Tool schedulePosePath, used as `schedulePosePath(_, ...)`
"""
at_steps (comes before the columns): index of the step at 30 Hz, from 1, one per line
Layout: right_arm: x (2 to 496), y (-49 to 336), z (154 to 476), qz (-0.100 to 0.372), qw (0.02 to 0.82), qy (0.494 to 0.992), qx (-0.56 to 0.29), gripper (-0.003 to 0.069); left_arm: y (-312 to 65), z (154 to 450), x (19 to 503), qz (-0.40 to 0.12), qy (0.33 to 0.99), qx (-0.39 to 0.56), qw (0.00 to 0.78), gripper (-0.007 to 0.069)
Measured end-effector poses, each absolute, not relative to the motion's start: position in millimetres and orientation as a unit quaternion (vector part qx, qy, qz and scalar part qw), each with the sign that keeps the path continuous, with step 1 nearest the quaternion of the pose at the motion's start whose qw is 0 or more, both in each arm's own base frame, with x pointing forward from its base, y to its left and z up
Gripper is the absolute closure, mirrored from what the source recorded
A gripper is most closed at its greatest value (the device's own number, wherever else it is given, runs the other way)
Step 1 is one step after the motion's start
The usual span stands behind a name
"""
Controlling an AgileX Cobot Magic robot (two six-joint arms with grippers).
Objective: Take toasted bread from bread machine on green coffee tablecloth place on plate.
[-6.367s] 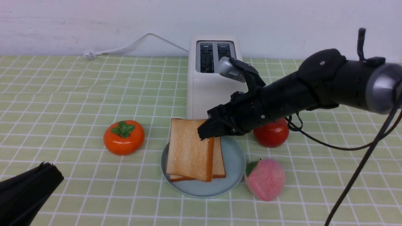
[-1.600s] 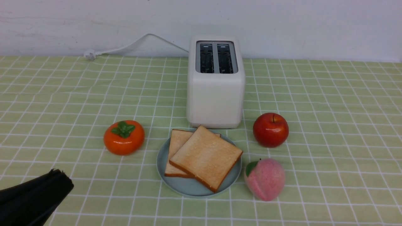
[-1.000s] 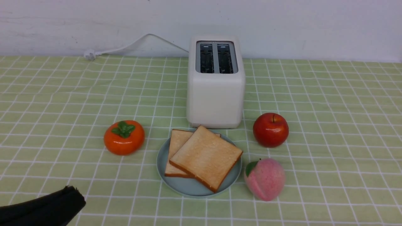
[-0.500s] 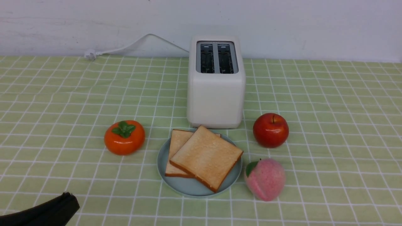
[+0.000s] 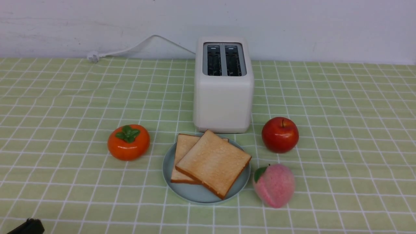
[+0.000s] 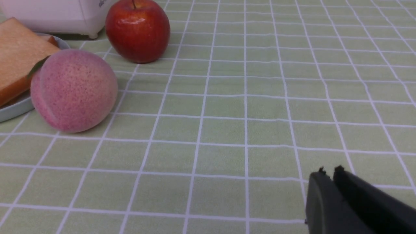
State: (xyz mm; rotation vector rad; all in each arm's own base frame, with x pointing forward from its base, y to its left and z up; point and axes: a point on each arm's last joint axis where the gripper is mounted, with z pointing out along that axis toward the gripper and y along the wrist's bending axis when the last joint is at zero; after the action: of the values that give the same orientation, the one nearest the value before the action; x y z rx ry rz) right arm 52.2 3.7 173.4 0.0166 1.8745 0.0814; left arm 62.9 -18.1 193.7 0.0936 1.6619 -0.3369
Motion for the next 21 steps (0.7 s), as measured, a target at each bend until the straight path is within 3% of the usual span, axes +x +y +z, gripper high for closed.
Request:
schedulePosePath(12, 52, 4, 173, 0.034, 0.591, 0.806, 0.007, 0.0606, -6, 176, 54, -0.089, 0.784, -0.046, 0.612, 0.0638)
schedulePosePath(21, 52, 4, 173, 0.034, 0.591, 0.806, 0.007, 0.0603, -4, 170, 53, -0.097, 0.801, -0.097, 0.583, 0.0638)
